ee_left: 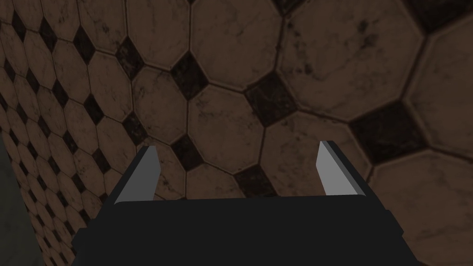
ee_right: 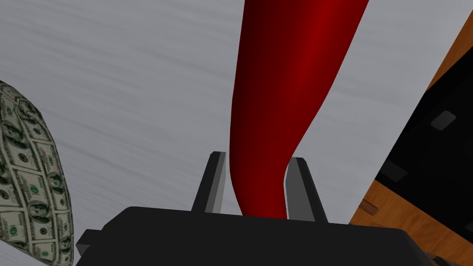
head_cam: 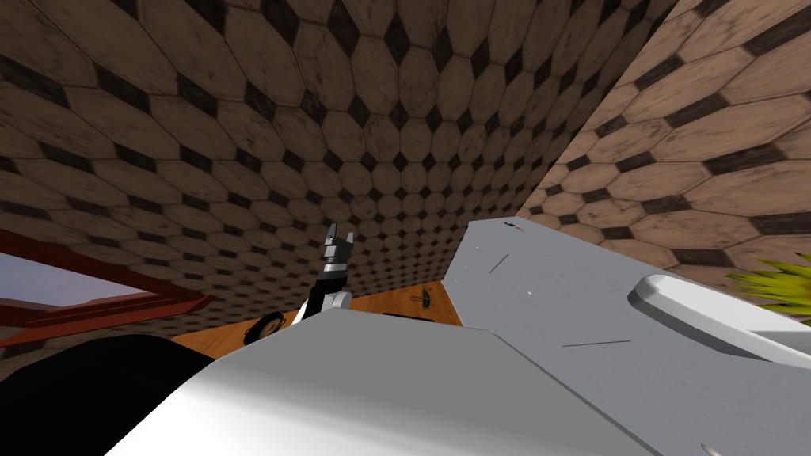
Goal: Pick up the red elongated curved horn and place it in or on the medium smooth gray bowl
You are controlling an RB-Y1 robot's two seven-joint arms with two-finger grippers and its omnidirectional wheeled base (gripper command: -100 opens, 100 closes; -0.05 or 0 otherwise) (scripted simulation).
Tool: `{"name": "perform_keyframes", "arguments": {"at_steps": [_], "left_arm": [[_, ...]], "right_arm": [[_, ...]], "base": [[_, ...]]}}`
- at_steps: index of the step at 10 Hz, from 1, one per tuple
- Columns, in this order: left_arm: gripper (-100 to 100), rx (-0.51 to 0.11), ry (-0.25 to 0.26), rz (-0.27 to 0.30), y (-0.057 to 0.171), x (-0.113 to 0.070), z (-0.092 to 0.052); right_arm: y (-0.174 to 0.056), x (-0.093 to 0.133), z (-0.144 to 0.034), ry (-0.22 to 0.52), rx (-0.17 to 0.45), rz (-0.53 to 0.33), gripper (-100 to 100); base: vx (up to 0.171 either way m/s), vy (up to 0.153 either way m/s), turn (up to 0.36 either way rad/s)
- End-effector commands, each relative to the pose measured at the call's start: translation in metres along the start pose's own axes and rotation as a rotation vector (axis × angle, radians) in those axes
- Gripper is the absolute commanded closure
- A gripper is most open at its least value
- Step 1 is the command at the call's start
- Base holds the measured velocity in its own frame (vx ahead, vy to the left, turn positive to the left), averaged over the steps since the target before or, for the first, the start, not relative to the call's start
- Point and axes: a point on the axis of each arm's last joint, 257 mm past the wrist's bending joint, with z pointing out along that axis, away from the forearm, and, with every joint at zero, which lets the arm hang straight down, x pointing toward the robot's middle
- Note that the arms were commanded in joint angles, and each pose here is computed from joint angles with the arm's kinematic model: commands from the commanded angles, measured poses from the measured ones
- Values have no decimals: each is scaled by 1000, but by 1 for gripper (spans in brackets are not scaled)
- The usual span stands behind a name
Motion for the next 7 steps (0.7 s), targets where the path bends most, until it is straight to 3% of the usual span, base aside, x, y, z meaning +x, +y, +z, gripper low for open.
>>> {"name": "perform_keyframes", "arguments": {"at_steps": [1, 2, 5, 6, 7], "left_arm": [[0, 0, 0, 0, 0, 0, 0], [0, 0, 0, 0, 0, 0, 0], [0, 0, 0, 0, 0, 0, 0], [0, 0, 0, 0, 0, 0, 0], [0, 0, 0, 0, 0, 0, 0]], "right_arm": [[0, 0, 0, 0, 0, 0, 0], [-2, 1, -7, 32, -12, -31, 100], [-6, -5, -12, 30, -11, -36, 100], [-13, -16, -22, 26, -9, -46, 100], [-9, -11, -17, 29, -10, -41, 100]], "base": [[0, 0, 0], [-7, 8, -70], [-18, 9, -34], [-16, 12, -77], [-9, 7, -16]]}}
